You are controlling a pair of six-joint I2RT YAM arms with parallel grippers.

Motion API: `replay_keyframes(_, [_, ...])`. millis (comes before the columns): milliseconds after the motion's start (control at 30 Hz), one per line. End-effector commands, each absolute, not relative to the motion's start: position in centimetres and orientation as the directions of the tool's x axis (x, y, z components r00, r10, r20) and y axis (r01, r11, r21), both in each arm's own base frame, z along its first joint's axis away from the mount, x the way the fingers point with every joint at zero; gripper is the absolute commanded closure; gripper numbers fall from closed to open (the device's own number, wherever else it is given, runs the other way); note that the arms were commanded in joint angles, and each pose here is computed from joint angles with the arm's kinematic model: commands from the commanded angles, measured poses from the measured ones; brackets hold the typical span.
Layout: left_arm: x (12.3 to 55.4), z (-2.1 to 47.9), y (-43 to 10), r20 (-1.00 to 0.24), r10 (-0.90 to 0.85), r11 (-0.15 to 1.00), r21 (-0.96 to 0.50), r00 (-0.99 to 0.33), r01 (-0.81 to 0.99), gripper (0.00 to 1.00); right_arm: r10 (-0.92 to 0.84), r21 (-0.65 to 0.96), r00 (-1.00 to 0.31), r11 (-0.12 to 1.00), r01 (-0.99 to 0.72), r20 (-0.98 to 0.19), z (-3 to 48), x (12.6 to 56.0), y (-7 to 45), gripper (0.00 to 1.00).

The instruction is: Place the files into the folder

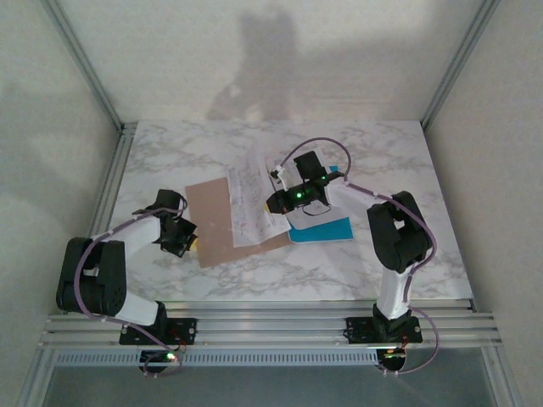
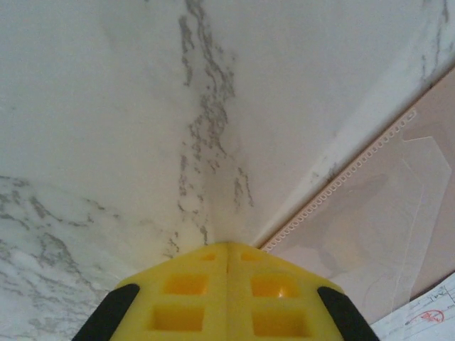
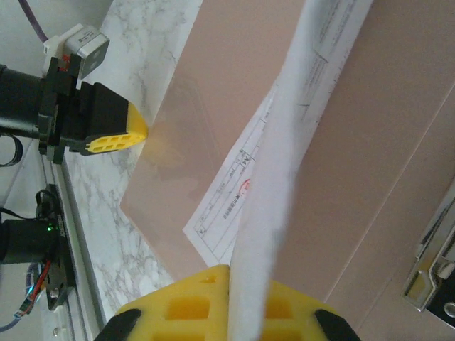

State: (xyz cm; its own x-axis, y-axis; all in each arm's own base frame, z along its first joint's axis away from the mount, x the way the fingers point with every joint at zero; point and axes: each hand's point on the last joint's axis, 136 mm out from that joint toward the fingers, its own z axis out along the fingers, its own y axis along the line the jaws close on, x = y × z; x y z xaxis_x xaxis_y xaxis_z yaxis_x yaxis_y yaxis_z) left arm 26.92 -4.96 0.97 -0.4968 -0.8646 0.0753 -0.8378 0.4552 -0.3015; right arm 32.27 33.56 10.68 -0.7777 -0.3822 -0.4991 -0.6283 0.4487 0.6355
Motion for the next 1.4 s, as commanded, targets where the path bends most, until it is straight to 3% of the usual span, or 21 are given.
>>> replay_keyframes(0, [31.3, 0.3, -4.7, -0.019, -0.855, 0.483, -0.394, -0.518, -0.782, 1.0, -0.374, 0.678, -0.788, 0.406, -0.613, -0.488, 11.2, 32.4, 34.3, 1.0])
replay_keyframes(633, [30.7, 0.5, -4.1, -0.049, -0.843, 0.513, -0.369, -0.535, -0.775, 1.0, -0.412, 0.765, -0.824, 0.354, -0.538, -0.389, 7.2, 31.4, 38.0, 1.0])
replay_keyframes(1367, [29.8, 1.0, -3.9, -0.051, -0.863, 0.477, -0.406, -0.502, -0.78, 1.0, -0.319, 0.816, -0.902, 0.411, -0.407, -0.289, 4.7, 30.8, 39.7, 1.0])
